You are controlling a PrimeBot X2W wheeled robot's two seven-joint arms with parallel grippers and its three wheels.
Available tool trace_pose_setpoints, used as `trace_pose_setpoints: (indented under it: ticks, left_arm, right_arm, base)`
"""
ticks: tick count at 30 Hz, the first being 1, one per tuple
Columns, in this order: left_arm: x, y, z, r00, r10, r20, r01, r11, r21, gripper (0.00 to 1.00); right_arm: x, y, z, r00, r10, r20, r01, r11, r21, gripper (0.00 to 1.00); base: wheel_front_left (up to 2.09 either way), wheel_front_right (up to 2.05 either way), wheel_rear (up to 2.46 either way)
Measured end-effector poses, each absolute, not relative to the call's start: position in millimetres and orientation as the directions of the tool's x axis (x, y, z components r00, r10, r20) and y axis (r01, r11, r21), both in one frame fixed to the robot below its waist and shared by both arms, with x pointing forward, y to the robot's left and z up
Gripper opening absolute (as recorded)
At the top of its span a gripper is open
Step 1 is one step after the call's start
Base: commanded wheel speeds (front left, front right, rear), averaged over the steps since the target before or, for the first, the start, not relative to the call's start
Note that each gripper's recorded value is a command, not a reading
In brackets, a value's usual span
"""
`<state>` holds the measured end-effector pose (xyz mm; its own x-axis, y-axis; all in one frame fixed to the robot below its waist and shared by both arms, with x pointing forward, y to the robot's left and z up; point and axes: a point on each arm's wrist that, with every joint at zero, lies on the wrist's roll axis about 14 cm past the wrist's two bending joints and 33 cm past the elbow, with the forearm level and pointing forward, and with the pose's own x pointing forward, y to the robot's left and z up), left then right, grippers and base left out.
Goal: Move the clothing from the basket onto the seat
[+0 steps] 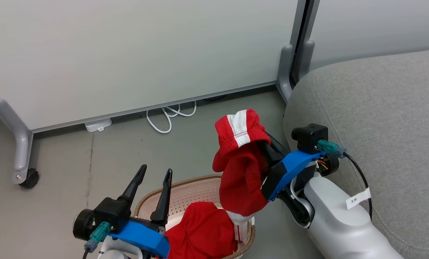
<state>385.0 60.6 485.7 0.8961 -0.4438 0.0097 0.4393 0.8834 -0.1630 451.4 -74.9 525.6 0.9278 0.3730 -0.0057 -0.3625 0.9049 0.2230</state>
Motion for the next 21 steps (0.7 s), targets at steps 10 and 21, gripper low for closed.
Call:
trace_pose_setpoints:
  ticks: [10, 21]
  left_arm:
    - [385, 54, 485, 0.893, -0.45, 0.014, 0.446, 0.879, -0.168, 1.0]
    - [399, 25, 488, 0.856, -0.516, 0.033, 0.513, 0.84, -0.177, 1.0]
  right_arm:
    - [450, -83, 525, 0.935, 0.355, -0.005, -0.346, 0.912, 0.22, 0.0]
    - [438, -135, 527, 0.973, 0.229, 0.003, -0.224, 0.948, 0.226, 0.0]
  base:
    - [0.0, 0.0, 0.0]
    - [0.0, 0.0, 0.0]
